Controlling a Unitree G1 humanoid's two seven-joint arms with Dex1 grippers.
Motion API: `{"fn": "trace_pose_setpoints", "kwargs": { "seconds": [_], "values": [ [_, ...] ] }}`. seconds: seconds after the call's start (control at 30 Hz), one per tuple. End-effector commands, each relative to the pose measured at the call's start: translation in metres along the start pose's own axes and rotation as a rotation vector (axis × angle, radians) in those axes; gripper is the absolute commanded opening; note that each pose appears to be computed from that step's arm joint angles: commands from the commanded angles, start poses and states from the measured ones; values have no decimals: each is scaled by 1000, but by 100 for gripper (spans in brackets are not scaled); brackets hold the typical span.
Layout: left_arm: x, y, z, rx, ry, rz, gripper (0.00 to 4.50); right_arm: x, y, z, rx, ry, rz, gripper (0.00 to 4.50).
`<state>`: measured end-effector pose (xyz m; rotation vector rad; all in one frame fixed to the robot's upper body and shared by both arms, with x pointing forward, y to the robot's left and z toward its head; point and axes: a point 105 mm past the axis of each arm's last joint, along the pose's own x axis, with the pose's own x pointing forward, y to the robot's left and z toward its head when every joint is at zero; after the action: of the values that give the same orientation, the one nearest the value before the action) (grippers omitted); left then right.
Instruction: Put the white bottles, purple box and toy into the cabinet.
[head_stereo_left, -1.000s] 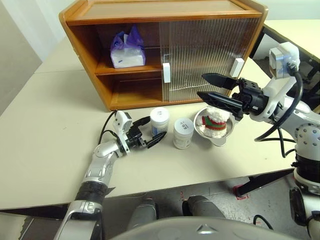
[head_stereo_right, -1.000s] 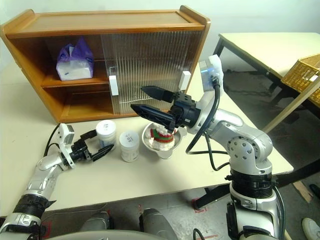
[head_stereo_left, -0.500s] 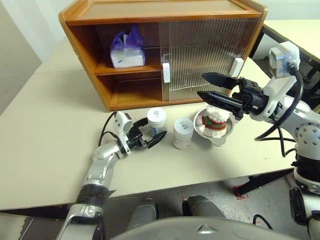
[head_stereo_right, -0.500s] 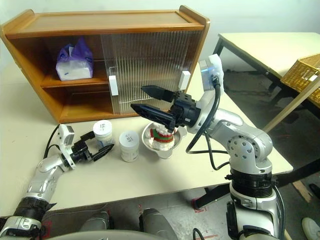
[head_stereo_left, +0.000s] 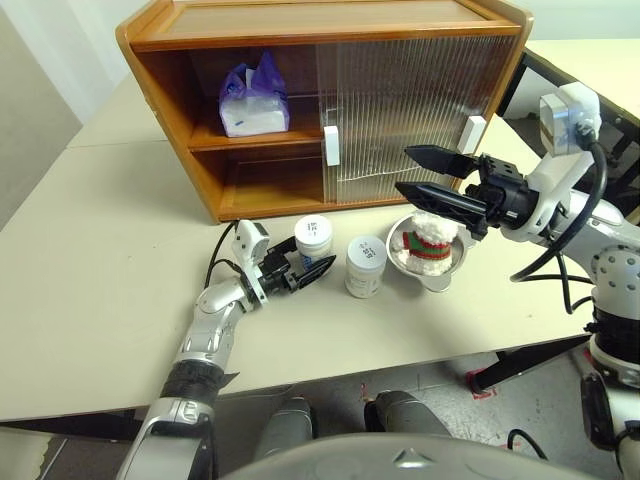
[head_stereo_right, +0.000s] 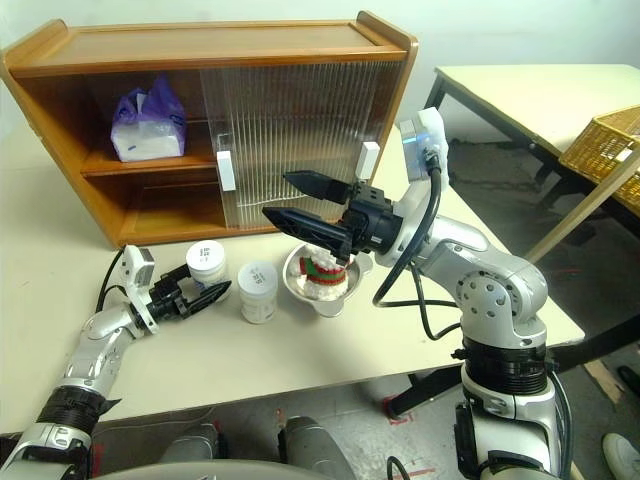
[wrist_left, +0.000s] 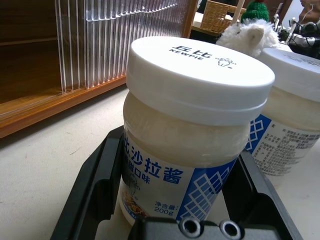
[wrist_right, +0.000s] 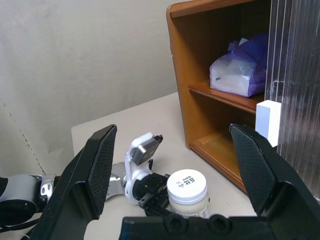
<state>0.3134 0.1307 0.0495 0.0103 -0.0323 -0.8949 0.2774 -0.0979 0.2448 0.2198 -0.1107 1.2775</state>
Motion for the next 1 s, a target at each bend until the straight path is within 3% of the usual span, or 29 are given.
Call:
{"fn": "trace_pose_setpoints", "kwargs": {
  "seconds": [0.03, 0.23, 0.57, 1.0],
  "values": [
    [-6, 6, -2, 18, 17, 29, 310, 1, 2, 3, -11, -1, 11, 450],
    [-11, 24, 16, 23, -38, 136, 310, 3, 2, 2, -6, -2, 18, 450],
    [-5, 91, 49, 53, -60, 502, 310, 5, 1, 1, -1, -5, 24, 450],
    [27, 126, 34, -15, 22, 667, 310, -1, 5, 2, -14, -10, -9, 450]
  ]
}}
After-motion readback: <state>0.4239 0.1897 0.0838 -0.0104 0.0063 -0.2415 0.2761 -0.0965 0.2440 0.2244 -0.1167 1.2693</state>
